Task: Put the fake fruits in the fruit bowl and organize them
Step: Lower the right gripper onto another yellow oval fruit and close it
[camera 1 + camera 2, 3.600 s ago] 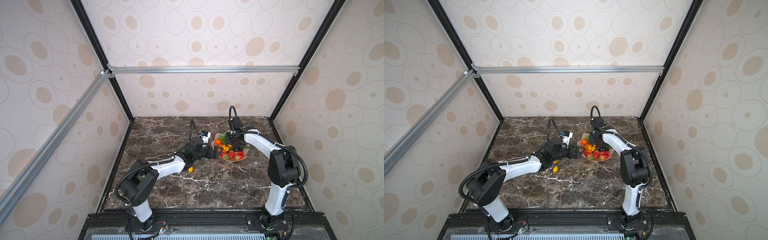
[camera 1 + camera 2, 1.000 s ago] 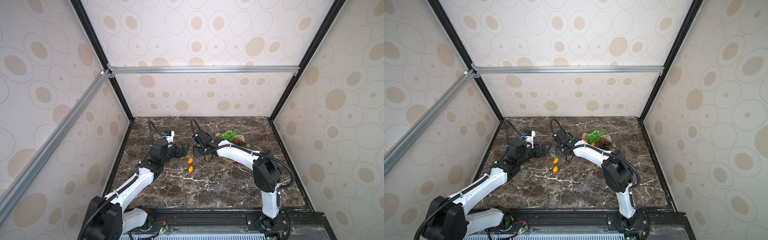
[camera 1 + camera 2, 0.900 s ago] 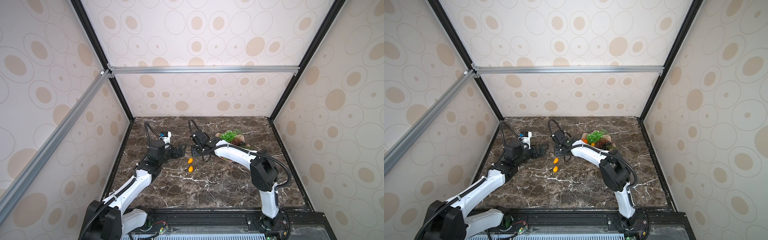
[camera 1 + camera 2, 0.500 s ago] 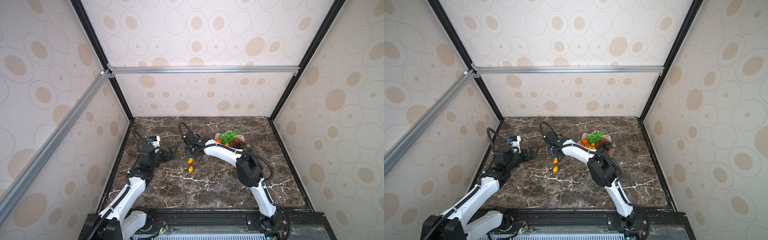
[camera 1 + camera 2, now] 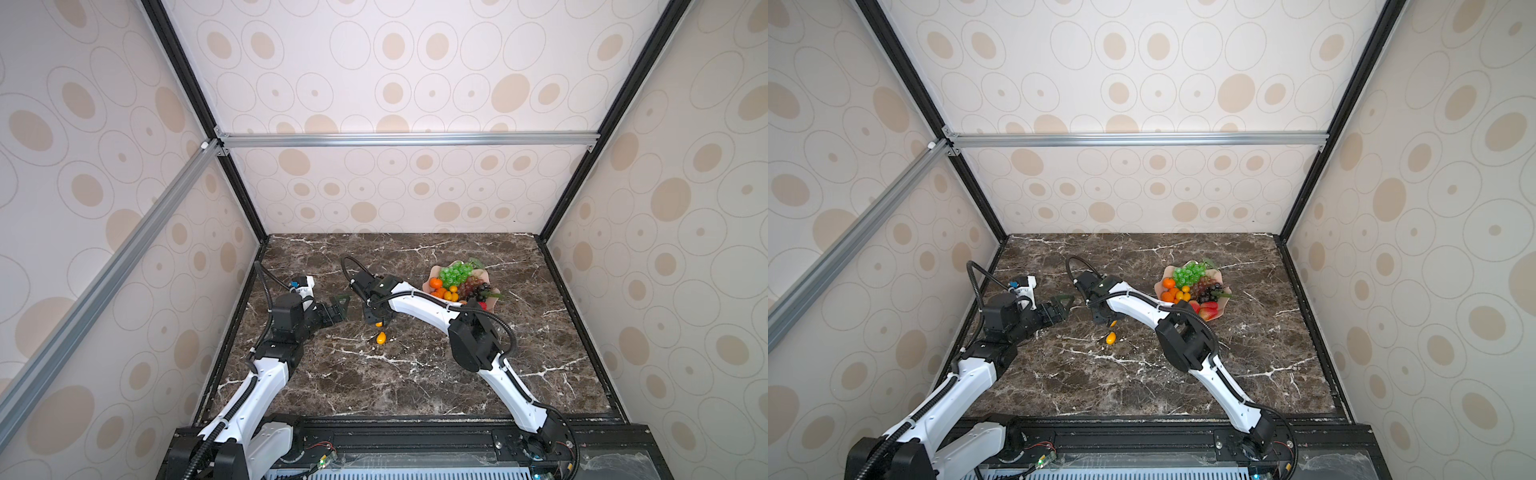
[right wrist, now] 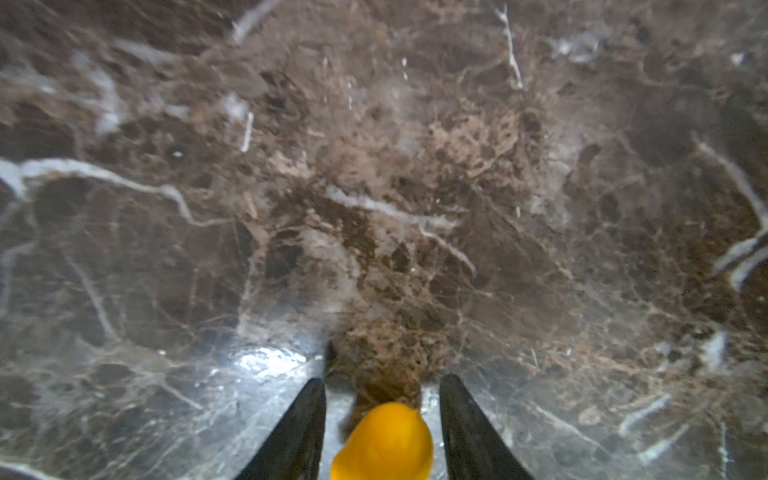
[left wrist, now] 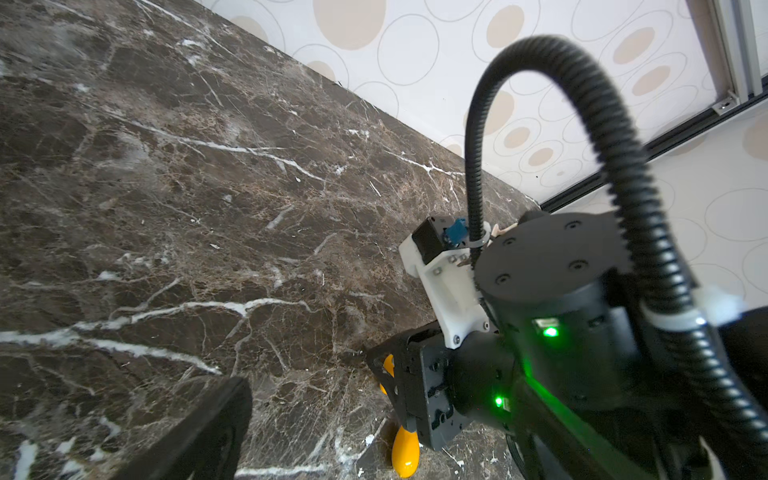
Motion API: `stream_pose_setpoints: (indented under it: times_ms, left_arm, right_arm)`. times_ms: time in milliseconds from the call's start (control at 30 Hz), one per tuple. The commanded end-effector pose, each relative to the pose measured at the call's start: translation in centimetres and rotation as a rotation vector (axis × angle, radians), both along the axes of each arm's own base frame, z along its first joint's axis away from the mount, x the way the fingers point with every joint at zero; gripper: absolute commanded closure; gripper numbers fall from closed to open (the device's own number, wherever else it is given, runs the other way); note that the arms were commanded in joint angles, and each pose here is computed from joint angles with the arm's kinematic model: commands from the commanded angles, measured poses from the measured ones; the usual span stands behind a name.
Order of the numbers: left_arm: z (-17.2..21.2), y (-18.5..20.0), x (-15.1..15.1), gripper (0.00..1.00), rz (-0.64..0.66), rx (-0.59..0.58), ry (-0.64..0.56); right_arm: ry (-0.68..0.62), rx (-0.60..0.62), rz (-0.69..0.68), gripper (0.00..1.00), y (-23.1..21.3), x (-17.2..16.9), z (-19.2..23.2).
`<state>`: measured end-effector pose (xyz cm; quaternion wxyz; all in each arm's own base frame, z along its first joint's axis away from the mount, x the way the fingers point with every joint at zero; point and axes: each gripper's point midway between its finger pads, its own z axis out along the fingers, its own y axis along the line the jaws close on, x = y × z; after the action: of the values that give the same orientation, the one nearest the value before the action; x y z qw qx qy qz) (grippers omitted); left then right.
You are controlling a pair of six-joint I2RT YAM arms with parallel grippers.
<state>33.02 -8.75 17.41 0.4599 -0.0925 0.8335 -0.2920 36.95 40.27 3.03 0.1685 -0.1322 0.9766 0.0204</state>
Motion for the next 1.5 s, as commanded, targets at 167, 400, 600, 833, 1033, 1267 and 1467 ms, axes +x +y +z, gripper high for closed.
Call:
stream_pose_setpoints:
  times_ms: [167,400,600,833,1033,1267,1467]
  left_arm:
    - [0.9,0.0,0.2,0.02,-0.002,-0.024,-0.031]
    - [0.9,-0.2,0.4,0.02,-0.011,-0.034,-0.032]
    - [0.7,-0.2,0.4,0.02,-0.011,-0.036,-0.028]
    - [0.8,-0.3,0.4,0.02,-0.014,-0.041,-0.027]
    - [0.9,-0.4,0.5,0.02,-0.018,-0.044,-0.032]
    - [0.6,-0.3,0.5,0.02,-0.013,-0.046,-0.023]
    - [0.7,-0.7,0.9,0.02,-0.027,-0.073,-0.028]
  right_arm:
    - [0.015,-0.085,0.004,0.52,-1.4,-0.8,-0.6]
    - [0.034,-0.078,-0.004,0.52,-1.7,-1.3,-0.6]
    - [0.04,-0.056,-0.004,0.56,-1.6,-1.6,-0.6]
    - [0.042,-0.041,0.0,0.62,-1.3,-1.7,-0.3]
    - [0.045,-0.04,0.0,0.65,-1.4,-1.8,0.0]
    - [0.034,-0.019,-0.004,0.66,-1.5,-2.0,0.6]
    - [0.01,-0.017,-0.009,0.68,-1.9,-1.8,1.7]
